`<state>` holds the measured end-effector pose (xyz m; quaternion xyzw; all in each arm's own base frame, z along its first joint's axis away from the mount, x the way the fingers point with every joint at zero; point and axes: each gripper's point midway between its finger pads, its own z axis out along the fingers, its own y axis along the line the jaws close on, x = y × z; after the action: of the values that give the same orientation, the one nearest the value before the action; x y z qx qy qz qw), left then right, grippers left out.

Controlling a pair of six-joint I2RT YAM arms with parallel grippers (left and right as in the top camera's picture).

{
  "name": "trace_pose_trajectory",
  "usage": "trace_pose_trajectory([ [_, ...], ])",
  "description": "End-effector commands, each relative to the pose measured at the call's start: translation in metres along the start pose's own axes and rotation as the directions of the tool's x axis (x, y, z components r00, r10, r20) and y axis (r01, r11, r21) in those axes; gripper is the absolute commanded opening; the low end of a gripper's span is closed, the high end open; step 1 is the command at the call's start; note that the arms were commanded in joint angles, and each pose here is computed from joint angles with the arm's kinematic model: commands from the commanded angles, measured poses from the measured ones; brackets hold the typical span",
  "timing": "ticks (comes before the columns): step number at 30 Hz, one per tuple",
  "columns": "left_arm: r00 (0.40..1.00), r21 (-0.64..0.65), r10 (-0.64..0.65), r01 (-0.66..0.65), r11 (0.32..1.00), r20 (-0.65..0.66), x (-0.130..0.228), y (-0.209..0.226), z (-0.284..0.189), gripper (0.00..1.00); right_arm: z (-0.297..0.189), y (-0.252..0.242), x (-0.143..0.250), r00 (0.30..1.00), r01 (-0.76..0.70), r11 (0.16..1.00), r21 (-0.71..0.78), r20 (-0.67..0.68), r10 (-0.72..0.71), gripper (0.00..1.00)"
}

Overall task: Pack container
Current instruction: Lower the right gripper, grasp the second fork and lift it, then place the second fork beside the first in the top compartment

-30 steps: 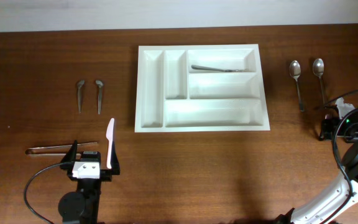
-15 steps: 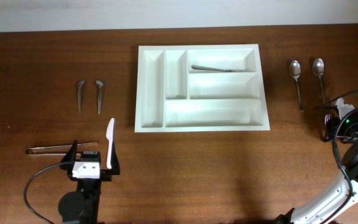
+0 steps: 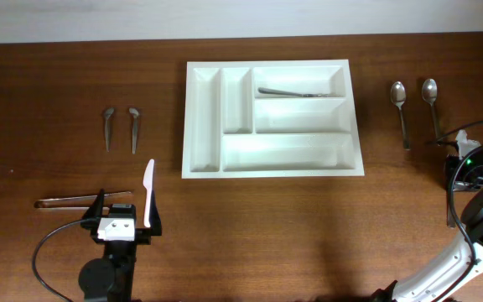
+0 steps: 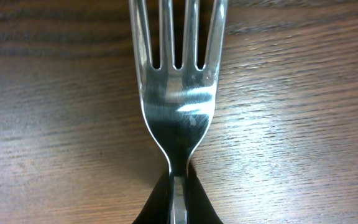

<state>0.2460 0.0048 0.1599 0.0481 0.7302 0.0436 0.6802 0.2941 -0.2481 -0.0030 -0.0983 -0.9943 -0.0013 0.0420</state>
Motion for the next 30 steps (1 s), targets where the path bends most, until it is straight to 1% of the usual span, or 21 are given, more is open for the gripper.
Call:
trace_pose_trajectory([
  [1, 1.0, -0.005, 0.01, -0.01, 1.0, -0.001, 0.002, 0.001, 0.0, 0.99, 0.017, 0.003, -0.001, 0.997, -0.077, 0.997, -0.019, -0.016, 0.077, 0.04],
  [5, 1.0, -0.005, 0.01, -0.01, 1.0, -0.001, 0.002, 0.001, 0.0, 0.99, 0.005, 0.003, -0.016, 0.982, -0.185, 0.982, -0.037, 0.027, 0.186, 0.04],
  [8, 1.0, -0.005, 0.01, -0.01, 1.0, -0.001, 0.002, 0.001, 0.0, 0.99, -0.014, 0.011, -0.032, 0.979, -0.188, 0.979, -0.075, 0.066, 0.193, 0.04],
  [10, 1.0, -0.005, 0.01, -0.01, 1.0, -0.002, 0.002, 0.001, 0.0, 0.99, -0.031, 0.015, -0.044, 0.973, -0.206, 0.976, -0.076, 0.087, 0.212, 0.04],
  [13, 1.0, -0.005, 0.01, -0.01, 1.0, -0.002, 0.002, 0.001, 0.0, 0.99, -0.062, 0.021, -0.064, 0.951, -0.273, 0.959, -0.076, 0.131, 0.281, 0.04],
  [14, 1.0, -0.005, 0.01, -0.01, 1.0, -0.002, 0.002, 0.001, 0.0, 0.99, -0.083, 0.027, -0.076, 0.928, -0.325, 0.942, -0.082, 0.166, 0.334, 0.04],
  [16, 1.0, -0.005, 0.01, -0.01, 1.0, -0.001, 0.002, 0.001, 0.0, 0.99, -0.108, 0.037, -0.094, 0.899, -0.365, 0.925, -0.109, 0.218, 0.381, 0.04],
  [19, 1.0, -0.005, 0.01, -0.01, 1.0, -0.001, 0.002, 0.001, 0.0, 0.99, -0.15, 0.07, -0.123, 0.862, -0.349, 0.907, -0.237, 0.298, 0.41, 0.04],
  [21, 1.0, -0.005, 0.01, -0.01, 1.0, -0.002, 0.002, 0.001, 0.0, 0.99, -0.181, 0.106, -0.143, 0.824, -0.336, 0.862, -0.38, 0.324, 0.464, 0.04],
  [23, 1.0, -0.005, 0.01, -0.01, 1.0, -0.001, 0.002, 0.001, 0.0, 0.99, -0.199, 0.131, -0.157, 0.801, -0.325, 0.827, -0.459, 0.332, 0.499, 0.04],
  [28, 1.0, -0.006, 0.01, -0.01, 1.0, -0.001, 0.002, 0.001, 0.0, 0.99, -0.214, 0.187, -0.179, 0.726, -0.41, 0.709, -0.574, 0.265, 0.634, 0.04],
  [30, 1.0, -0.005, 0.01, -0.01, 1.0, -0.001, 0.002, 0.001, 0.0, 0.99, -0.221, 0.217, -0.188, 0.688, -0.445, 0.641, -0.625, 0.22, 0.692, 0.04],
])
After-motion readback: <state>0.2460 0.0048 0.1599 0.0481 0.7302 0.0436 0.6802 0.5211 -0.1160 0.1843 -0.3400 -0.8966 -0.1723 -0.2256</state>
